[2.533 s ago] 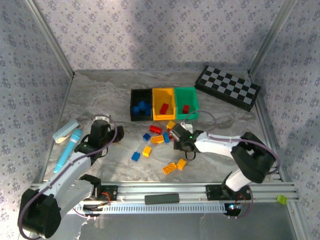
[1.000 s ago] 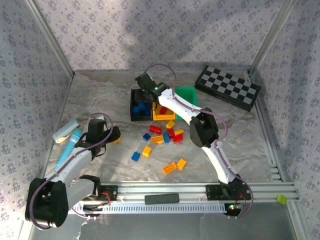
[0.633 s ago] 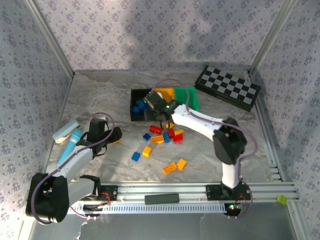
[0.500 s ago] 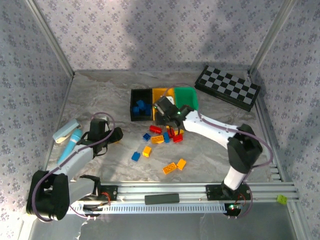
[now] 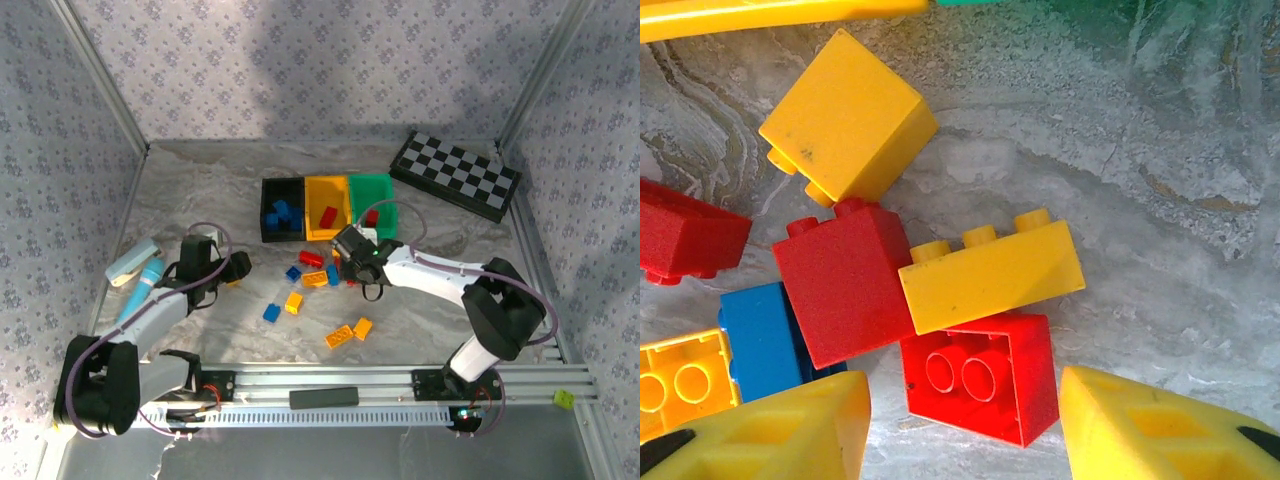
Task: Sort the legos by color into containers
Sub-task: Pick up the lego from the center of the table, then place the lego in the container.
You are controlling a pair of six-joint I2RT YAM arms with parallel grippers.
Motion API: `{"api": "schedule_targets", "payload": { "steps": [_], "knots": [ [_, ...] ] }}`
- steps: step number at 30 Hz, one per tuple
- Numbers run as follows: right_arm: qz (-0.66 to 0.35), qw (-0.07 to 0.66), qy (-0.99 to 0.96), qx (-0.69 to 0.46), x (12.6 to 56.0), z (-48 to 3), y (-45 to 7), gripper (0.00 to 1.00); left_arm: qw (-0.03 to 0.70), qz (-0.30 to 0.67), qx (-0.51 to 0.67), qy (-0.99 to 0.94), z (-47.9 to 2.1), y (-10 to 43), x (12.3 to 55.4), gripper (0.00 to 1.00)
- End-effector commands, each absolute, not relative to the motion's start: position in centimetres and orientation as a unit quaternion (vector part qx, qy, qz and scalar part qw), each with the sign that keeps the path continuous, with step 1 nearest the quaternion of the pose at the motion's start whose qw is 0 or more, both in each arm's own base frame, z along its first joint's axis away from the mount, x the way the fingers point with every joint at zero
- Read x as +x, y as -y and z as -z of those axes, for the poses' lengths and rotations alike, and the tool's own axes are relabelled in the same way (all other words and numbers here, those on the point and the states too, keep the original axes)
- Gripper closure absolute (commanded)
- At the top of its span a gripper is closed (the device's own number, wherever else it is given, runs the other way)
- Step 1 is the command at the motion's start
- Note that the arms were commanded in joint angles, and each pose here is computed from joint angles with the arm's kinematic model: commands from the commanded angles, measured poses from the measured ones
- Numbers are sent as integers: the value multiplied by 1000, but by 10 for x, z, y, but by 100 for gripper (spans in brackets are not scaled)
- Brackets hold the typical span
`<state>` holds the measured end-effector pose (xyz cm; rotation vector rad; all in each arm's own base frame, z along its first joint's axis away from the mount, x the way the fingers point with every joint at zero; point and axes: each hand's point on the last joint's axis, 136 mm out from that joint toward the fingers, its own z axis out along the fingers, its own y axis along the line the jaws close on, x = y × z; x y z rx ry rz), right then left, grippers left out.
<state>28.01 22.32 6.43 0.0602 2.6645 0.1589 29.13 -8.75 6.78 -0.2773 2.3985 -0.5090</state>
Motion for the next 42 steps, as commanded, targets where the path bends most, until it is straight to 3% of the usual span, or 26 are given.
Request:
{"api": "schedule_targets", "payload": {
  "steps": [1,9,19,31,42],
  "knots": [
    [-63,219,-973,44,279,-51,-219,49,343,210,-101,-910,-77,91,298,30],
    [-58,198,-977,57,277,-29,-211,51,337,220,-99,-910,-75,95,298,30],
    [-72,205,-975,45,281,-35,-222,79,338,220,-99,-910,-76,95,297,30],
    [-88,274,-958,4,300,-113,-254,79,335,220,-100,-910,-75,95,298,30],
    [-135,333,-932,-54,351,-172,-331,80,331,224,-100,-911,-74,97,298,29]
  ]
}}
